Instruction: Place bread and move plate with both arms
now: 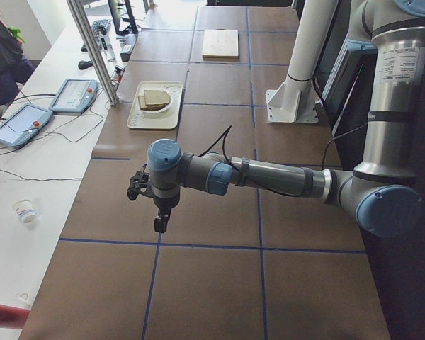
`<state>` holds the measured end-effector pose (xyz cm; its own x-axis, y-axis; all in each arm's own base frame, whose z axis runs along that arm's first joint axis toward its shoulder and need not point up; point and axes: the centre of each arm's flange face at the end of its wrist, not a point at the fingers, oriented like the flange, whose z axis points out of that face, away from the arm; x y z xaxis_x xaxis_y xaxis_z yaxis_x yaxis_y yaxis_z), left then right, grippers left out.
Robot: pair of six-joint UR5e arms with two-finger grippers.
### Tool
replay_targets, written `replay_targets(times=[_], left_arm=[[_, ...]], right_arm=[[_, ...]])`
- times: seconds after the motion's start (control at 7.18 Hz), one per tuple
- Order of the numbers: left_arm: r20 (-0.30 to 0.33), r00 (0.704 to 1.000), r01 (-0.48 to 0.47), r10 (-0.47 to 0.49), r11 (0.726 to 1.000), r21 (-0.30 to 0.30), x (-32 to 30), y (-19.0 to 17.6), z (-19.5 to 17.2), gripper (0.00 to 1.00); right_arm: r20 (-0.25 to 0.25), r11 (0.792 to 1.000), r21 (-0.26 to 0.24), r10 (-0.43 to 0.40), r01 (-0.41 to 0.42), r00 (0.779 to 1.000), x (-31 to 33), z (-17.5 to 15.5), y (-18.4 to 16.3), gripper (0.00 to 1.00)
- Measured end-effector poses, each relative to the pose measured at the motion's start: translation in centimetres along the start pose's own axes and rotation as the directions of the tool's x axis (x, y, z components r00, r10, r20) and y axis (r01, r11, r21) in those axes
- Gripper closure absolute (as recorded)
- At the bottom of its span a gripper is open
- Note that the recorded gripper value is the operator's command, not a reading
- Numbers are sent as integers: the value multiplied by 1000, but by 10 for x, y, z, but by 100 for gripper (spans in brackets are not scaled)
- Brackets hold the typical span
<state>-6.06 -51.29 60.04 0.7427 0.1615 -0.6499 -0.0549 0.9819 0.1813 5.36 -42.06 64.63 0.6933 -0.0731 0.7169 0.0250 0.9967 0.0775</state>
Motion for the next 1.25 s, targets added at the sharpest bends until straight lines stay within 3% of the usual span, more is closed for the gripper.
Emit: replay_targets(times=[0.56, 1.25], left_arm=[[-59, 995, 73, -80, 992, -106, -40, 51, 28, 0], [-76, 987, 129, -139, 983, -129, -38, 54, 39, 0]], right_arm=[[1, 1000, 1, -1, 1, 1000, 0, 0, 1, 0], [-10, 1000, 2, -4, 4, 1000, 1, 0, 0, 0]])
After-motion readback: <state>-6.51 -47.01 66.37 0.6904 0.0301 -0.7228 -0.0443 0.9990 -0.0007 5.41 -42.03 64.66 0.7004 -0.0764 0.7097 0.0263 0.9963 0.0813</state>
